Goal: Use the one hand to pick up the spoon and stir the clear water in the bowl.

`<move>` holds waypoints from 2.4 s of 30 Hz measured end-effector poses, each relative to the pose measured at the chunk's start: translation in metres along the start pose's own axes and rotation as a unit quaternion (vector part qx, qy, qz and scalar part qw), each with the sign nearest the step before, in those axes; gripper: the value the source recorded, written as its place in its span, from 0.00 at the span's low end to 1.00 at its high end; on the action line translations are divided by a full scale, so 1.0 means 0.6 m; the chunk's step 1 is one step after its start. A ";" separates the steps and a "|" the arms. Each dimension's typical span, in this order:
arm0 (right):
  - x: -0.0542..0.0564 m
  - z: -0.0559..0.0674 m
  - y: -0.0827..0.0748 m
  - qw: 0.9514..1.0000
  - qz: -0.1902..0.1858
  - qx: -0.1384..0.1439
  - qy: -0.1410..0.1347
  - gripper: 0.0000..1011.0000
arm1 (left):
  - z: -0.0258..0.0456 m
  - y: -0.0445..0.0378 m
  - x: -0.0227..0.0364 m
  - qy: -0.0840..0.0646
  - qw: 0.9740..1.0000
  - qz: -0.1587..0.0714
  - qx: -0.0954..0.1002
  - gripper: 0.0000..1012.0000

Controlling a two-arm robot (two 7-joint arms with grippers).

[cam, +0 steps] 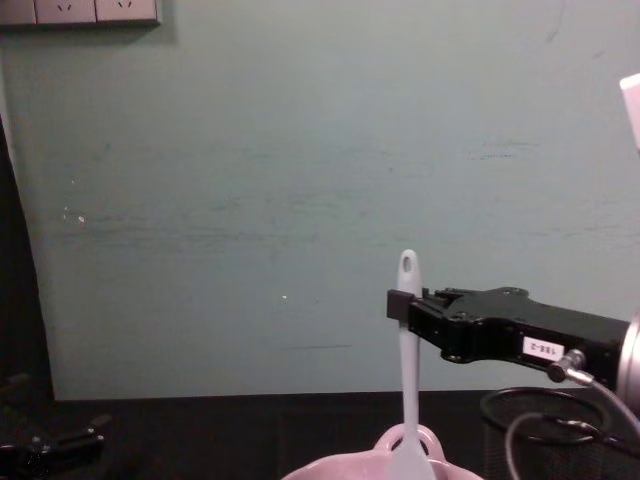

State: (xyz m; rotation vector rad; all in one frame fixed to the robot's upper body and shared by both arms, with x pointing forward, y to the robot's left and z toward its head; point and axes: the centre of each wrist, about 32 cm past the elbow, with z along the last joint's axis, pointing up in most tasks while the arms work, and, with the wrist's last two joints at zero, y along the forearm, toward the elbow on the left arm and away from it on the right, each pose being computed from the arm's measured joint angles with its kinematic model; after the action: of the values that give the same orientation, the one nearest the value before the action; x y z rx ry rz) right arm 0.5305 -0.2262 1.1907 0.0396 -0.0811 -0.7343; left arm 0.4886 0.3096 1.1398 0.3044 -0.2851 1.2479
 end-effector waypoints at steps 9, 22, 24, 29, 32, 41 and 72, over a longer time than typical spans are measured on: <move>-0.017 0.003 -0.026 1.000 0.006 -0.007 -0.007 0.12 | 0.000 0.000 0.0000 0.000 1.000 0.000 0.000 0.99; -0.069 0.008 -0.015 0.998 0.067 0.000 0.005 0.12 | 0.000 0.000 0.0000 0.000 1.000 0.000 0.000 0.99; -0.074 0.008 -0.009 0.997 0.073 0.005 0.008 0.12 | 0.000 0.000 0.0000 0.000 1.000 0.000 0.000 0.99; -0.076 0.005 0.007 0.997 0.078 0.010 0.014 0.12 | 0.000 0.000 0.0000 0.000 1.000 0.000 0.000 0.99; -0.072 0.000 0.016 0.997 0.075 0.014 0.018 0.12 | 0.000 0.000 0.0000 0.000 1.000 0.000 0.000 0.99; -0.042 -0.009 0.026 0.999 0.034 0.010 0.017 0.12 | 0.000 0.000 0.0000 0.000 1.000 0.000 0.000 0.99; -0.055 0.019 -0.027 0.999 0.020 -0.009 -0.040 0.12 | 0.000 0.000 0.0000 0.000 1.000 0.000 0.000 0.99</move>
State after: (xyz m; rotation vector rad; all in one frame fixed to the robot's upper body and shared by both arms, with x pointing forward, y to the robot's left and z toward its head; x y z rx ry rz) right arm 0.4942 -0.2159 1.1988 -0.0092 -0.1507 -0.6975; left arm 0.4886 0.3097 1.1398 0.3045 -0.2850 1.2480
